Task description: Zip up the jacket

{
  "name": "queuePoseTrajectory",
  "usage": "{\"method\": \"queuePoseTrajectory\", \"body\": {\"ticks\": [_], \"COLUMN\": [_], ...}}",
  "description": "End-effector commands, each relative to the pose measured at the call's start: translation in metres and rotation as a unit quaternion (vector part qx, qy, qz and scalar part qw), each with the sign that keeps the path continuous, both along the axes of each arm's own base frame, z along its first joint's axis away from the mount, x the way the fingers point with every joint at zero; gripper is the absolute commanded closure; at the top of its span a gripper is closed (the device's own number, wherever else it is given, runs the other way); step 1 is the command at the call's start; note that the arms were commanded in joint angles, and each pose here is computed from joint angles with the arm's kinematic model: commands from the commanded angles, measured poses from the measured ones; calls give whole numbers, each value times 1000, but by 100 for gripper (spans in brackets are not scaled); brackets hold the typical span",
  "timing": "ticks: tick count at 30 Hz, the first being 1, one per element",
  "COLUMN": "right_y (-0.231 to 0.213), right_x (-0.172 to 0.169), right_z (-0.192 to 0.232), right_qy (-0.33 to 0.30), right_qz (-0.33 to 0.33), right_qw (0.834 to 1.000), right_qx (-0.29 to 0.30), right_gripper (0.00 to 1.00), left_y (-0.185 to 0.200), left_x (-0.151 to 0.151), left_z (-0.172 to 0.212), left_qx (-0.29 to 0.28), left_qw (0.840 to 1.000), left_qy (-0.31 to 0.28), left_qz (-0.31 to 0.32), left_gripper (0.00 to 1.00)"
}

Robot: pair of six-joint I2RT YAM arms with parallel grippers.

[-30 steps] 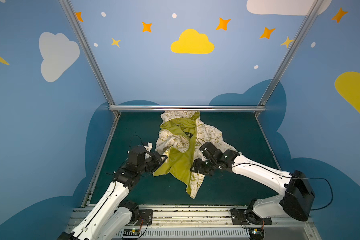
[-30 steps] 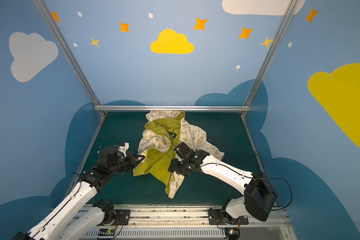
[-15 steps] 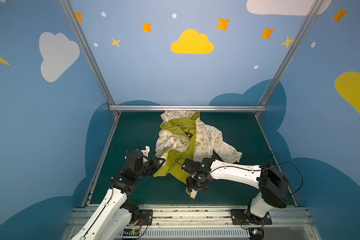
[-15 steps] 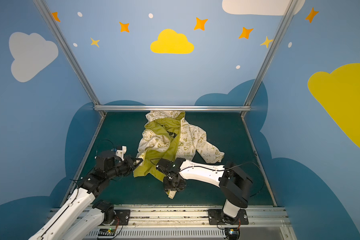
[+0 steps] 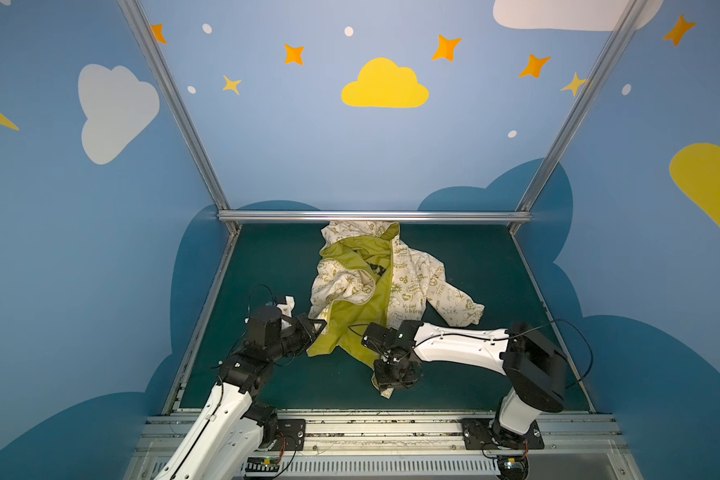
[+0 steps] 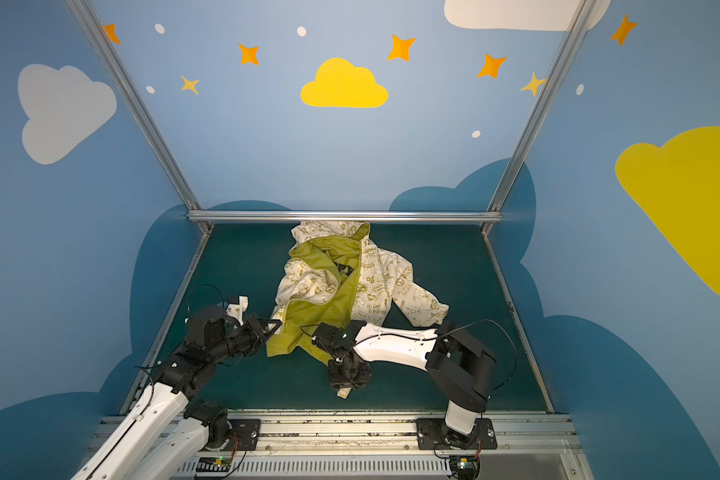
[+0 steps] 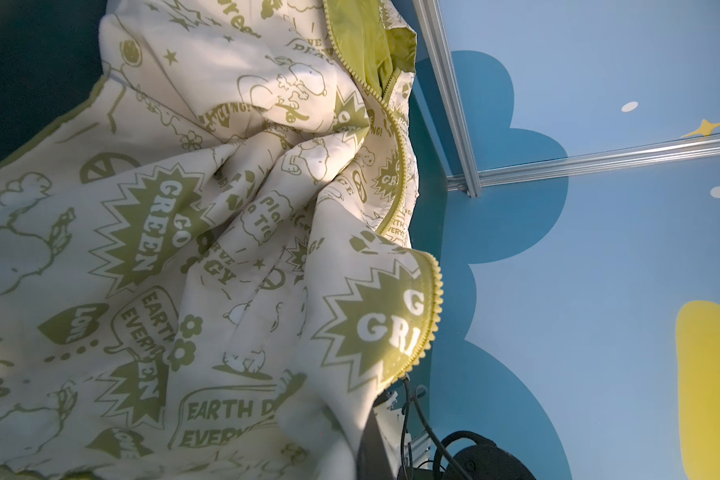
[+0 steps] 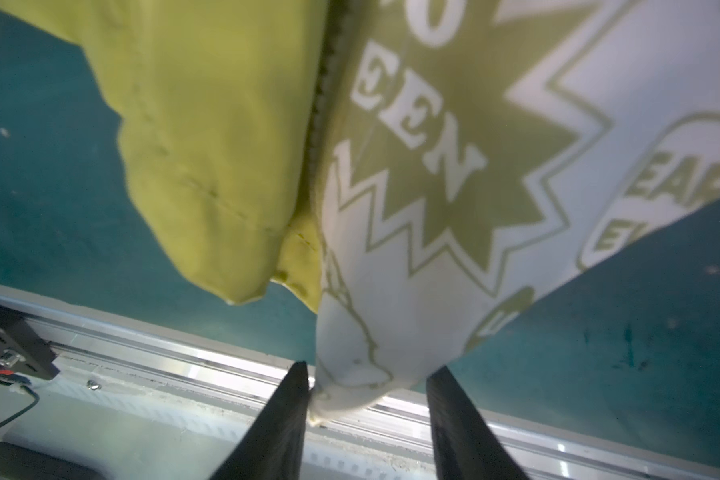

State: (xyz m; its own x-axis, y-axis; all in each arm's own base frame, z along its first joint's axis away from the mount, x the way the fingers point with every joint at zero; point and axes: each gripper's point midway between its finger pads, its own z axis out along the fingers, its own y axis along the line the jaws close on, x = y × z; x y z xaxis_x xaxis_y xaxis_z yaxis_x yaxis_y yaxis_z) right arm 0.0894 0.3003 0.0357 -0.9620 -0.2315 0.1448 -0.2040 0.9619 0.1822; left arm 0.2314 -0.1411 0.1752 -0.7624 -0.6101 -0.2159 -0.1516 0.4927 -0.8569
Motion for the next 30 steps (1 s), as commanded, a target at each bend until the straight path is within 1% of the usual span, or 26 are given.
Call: {"method": "queuePoseTrajectory", "body": {"ticks": [1, 3, 7, 9, 11, 14, 18, 19, 21, 23, 24, 26, 27, 30], "right_y": [-3, -3, -7, -9, -9, -10, -19, -21, -19, -9, -3, 3, 5, 13], "right_x": [-3, -3, -5, -6, -4, 0, 6, 8, 14, 21, 26, 39, 45, 67], "right_z": [-6, -7, -11, -12, -10, -1, 13, 16, 27, 44, 57, 80, 93, 137], "right_qy": [11, 12, 16, 18, 13, -3, -28, -40, -63, -90, -111, -154, -173, -230], "right_qz": [3, 5, 6, 6, 8, 8, 12, 18, 23, 25, 25, 20, 21, 15], "right_qw": [1000, 1000, 1000, 999, 1000, 1000, 999, 999, 994, 983, 973, 950, 936, 885], "right_qx": [-14, -16, -26, -28, -24, -10, 17, 32, 82, 158, 203, 272, 307, 404], "right_gripper": [49, 50, 59, 68, 83, 100, 100, 100, 100, 100, 100, 100, 100, 100], "left_y": [0, 0, -1, 0, 0, 0, -1, -3, -6, -11, -13, -17, -19, -27], "left_x": [-3, -3, -3, -4, -5, -6, -7, -6, -5, -3, -2, 1, 3, 7], "left_z": [-2, -3, -1, -2, -1, 0, 0, 1, 3, 9, 13, 22, 27, 45], "left_qx": [-2, -2, -4, -3, -3, -4, -9, -14, -29, -47, -56, -65, -69, -75], "left_qw": [1000, 1000, 1000, 1000, 1000, 1000, 1000, 1000, 999, 999, 998, 997, 996, 993], "left_qy": [5, 6, 5, 6, 5, 4, 5, 4, 0, -9, -15, -32, -44, -89], "left_qz": [-3, -3, -5, -5, -6, -6, -8, -10, -15, -20, -21, -24, -26, -32], "left_gripper": [96, 96, 96, 96, 96, 96, 96, 96, 96, 96, 96, 96, 96, 96]}}
